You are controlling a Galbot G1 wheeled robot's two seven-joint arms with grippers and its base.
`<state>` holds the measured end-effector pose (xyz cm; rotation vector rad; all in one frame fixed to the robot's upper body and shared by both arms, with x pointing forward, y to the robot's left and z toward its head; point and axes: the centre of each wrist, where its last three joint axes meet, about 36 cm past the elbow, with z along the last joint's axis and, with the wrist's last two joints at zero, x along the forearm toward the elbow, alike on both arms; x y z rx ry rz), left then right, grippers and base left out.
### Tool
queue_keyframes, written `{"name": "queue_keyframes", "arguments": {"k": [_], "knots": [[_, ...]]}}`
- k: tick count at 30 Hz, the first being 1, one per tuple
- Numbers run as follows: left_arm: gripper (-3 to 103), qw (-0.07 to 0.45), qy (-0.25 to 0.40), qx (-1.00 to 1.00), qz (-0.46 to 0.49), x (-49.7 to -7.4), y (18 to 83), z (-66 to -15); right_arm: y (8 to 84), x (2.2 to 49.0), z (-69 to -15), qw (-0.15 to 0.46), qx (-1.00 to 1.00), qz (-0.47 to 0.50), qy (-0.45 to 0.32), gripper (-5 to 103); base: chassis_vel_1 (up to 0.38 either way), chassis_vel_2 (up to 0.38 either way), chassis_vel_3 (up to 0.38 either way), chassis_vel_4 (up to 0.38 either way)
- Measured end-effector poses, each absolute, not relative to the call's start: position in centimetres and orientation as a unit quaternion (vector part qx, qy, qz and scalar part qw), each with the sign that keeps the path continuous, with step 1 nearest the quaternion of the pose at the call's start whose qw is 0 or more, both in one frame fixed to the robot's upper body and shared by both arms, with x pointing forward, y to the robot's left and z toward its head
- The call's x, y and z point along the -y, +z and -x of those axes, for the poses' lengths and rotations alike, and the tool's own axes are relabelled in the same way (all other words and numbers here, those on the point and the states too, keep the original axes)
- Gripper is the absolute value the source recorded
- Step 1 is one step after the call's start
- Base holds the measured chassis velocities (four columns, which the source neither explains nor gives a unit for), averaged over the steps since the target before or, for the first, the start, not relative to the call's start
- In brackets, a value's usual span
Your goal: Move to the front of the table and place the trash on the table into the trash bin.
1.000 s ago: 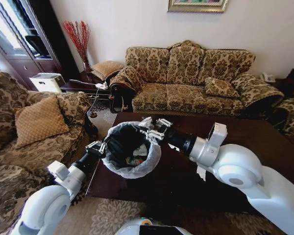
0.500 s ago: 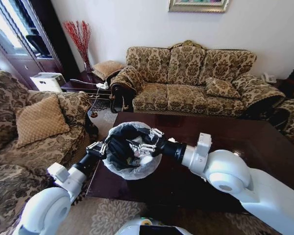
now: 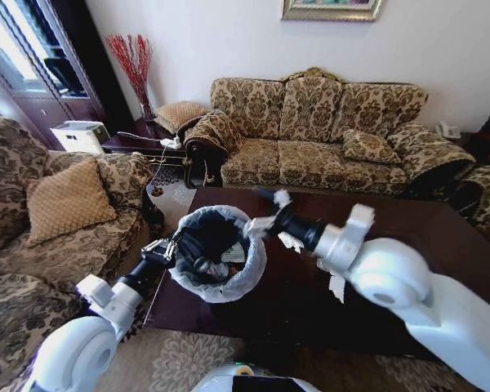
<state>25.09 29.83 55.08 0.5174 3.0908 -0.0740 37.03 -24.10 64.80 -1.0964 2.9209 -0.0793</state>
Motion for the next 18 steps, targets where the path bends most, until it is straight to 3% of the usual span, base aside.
{"name": "queue_keyframes", "arguments": {"k": [10,18], "knots": [[3,0.012,-0.017,-0.989,-0.145,-30.1,54.9,-24.7,52.4,29.5,-40.8,-0.079,-0.984,0.146,-0.056,100,0.000,0.000,0.000,0.000],[3,0.019,-0.014,-0.989,-0.147,-30.1,55.0,-24.8,39.9,29.9,-39.6,-0.142,-0.990,0.020,-0.007,100,-0.024,-0.016,-0.034,-0.020]]}}
